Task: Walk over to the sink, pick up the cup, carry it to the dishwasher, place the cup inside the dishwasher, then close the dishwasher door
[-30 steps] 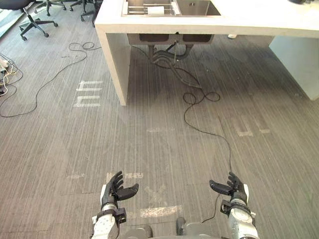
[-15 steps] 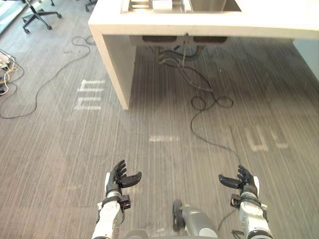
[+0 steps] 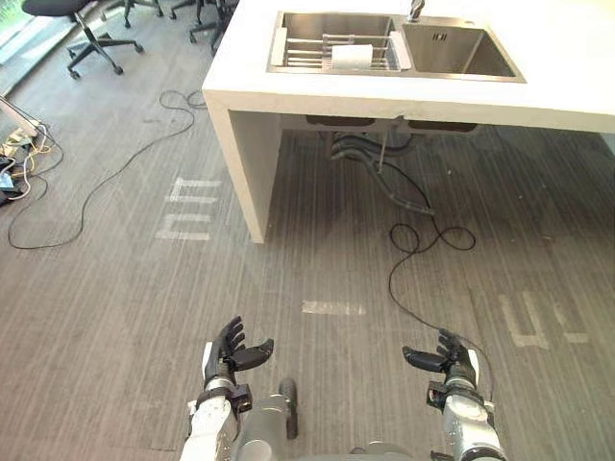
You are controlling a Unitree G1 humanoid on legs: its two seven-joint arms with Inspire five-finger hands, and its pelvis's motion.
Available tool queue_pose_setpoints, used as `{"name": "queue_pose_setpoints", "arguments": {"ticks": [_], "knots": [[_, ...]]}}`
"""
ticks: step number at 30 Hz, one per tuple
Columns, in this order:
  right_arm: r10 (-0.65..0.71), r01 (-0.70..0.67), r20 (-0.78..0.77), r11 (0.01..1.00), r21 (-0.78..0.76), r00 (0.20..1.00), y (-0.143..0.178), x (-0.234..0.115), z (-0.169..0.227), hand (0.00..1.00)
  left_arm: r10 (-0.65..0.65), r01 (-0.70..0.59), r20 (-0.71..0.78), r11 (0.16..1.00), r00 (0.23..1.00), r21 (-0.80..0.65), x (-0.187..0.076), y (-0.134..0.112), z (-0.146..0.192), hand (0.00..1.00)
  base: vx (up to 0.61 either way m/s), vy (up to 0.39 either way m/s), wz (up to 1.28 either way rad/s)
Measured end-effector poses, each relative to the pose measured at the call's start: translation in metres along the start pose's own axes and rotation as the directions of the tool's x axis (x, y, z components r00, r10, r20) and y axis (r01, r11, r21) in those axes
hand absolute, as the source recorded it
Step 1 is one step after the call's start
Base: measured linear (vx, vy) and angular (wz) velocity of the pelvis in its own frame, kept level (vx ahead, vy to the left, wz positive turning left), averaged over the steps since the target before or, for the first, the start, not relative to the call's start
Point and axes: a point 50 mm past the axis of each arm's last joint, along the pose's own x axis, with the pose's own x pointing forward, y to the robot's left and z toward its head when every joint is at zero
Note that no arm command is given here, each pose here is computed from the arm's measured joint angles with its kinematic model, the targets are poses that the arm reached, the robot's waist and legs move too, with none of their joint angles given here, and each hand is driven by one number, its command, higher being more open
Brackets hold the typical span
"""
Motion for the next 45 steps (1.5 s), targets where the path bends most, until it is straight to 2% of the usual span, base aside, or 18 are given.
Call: {"name": "queue_pose_setpoints", "arguments": {"ticks": [5,10,12,15,18,21,23,28,34,40,45], "knots": [[0.015,-0.015,-0.047,1.000,-0.002,0.999,0.005,-0.003,-0.011,0.90,-0.022,0.021,0.019,0.999,1.000,0.049,-0.001,0.002,0.004,0.90,0.35,0.104,-0.13],[0.018,-0.018,-0.044,1.000,-0.010,0.999,0.004,0.000,-0.008,0.90,-0.040,0.037,0.100,0.999,0.994,0.033,0.007,-0.007,0.027,0.90,0.39,-0.097,0.16],[0.024,-0.025,-0.058,0.999,-0.024,0.998,0.004,-0.001,-0.013,0.90,-0.023,0.018,0.106,0.999,0.994,0.043,0.008,-0.002,0.029,0.90,0.38,-0.173,0.06],[-0.001,-0.001,-0.033,0.998,-0.065,0.999,-0.010,0.003,-0.006,0.90,-0.035,0.034,0.102,0.999,0.994,0.005,0.006,-0.014,0.027,0.90,0.38,-0.183,0.00],[-0.013,0.012,-0.024,0.998,-0.067,1.000,-0.014,0.001,-0.007,0.90,-0.071,0.079,0.184,0.996,0.980,-0.036,0.002,-0.027,0.046,0.90,0.33,-0.186,0.34],[-0.002,0.003,0.021,0.998,-0.062,1.000,-0.013,-0.008,-0.005,0.90,-0.096,0.133,0.309,0.986,0.946,-0.101,-0.013,-0.038,0.070,0.90,0.23,-0.108,0.26],[0.007,-0.003,0.090,0.999,-0.040,0.996,-0.009,-0.009,0.010,0.90,-0.129,0.191,0.421,0.976,0.898,-0.108,-0.027,-0.045,0.092,0.90,0.21,-0.016,-0.07],[0.007,-0.001,0.137,0.999,-0.041,0.991,-0.012,-0.008,0.020,0.90,-0.161,0.245,0.503,0.964,0.849,-0.106,-0.039,-0.056,0.109,0.90,0.15,0.139,0.05],[0.021,-0.019,0.046,0.998,-0.052,0.999,-0.008,-0.007,0.000,0.90,-0.155,0.208,0.574,0.978,0.804,-0.027,-0.048,-0.050,0.124,0.90,0.24,0.134,-0.01],[0.028,-0.030,-0.029,0.995,-0.091,0.999,-0.007,-0.008,-0.018,0.90,-0.192,0.225,0.757,0.972,0.625,0.061,-0.084,-0.057,0.165,0.90,0.27,0.047,-0.07],[0.048,-0.050,-0.022,0.993,-0.106,0.999,-0.001,-0.006,-0.015,0.90,-0.135,0.144,0.802,0.988,0.581,0.062,-0.088,-0.056,0.172,0.90,0.27,-0.171,-0.07]]}}
